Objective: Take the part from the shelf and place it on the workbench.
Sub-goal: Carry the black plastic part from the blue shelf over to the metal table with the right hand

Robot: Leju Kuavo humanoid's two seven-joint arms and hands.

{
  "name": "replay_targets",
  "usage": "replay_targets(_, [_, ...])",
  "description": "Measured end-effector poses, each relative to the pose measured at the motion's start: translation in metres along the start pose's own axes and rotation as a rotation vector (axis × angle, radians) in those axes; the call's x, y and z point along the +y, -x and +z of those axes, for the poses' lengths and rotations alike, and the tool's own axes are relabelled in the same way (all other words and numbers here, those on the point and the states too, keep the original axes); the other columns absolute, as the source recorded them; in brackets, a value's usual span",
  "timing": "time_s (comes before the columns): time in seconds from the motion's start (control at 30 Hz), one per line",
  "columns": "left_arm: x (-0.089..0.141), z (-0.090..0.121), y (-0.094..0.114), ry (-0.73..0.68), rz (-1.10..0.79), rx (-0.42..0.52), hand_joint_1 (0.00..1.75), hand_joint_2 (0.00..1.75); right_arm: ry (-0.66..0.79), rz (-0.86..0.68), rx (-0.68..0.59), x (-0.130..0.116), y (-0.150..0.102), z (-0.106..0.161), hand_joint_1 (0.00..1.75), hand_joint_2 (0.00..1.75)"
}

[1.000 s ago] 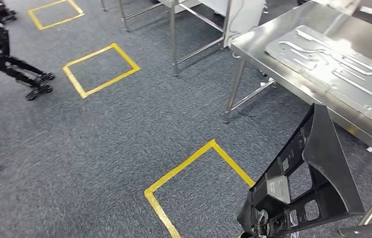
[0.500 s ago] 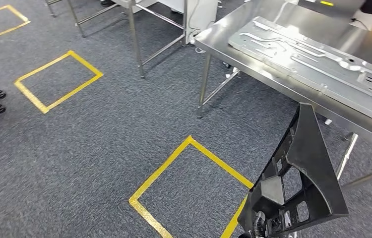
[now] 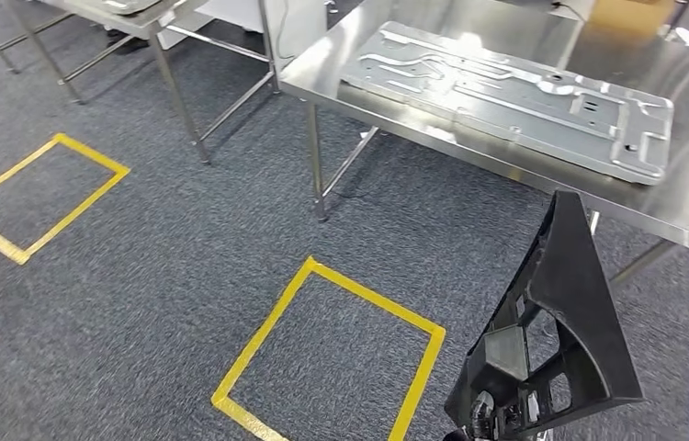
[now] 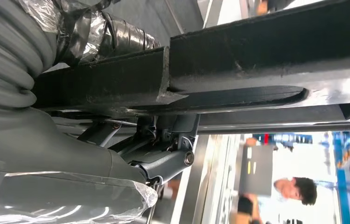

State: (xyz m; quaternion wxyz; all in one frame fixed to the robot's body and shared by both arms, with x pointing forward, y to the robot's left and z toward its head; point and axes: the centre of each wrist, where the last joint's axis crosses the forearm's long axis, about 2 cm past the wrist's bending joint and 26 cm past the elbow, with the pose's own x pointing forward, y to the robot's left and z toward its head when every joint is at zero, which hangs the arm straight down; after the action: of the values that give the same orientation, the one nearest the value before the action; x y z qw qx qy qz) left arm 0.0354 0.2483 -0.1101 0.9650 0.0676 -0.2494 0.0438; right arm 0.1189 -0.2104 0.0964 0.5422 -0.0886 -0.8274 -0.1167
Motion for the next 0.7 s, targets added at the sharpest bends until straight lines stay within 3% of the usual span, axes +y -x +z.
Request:
replay_targets(0.53, [-0.0011, -0.0001, -0.0007, 0.023, -0.001, 0.016, 0.0, 1.75, 0.014, 0.108, 0.003, -0.0005, -0.0014, -0.0012, 1.75, 1.75])
replay_targets(0.7, [-0.0059, -0.0002, -0.0032, 0.03, -0.011, 0.007, 0.0, 1.75, 0.039, 0.323, -0.003, 0.0013, -0.0076, -0.0055, 1.75, 1.75])
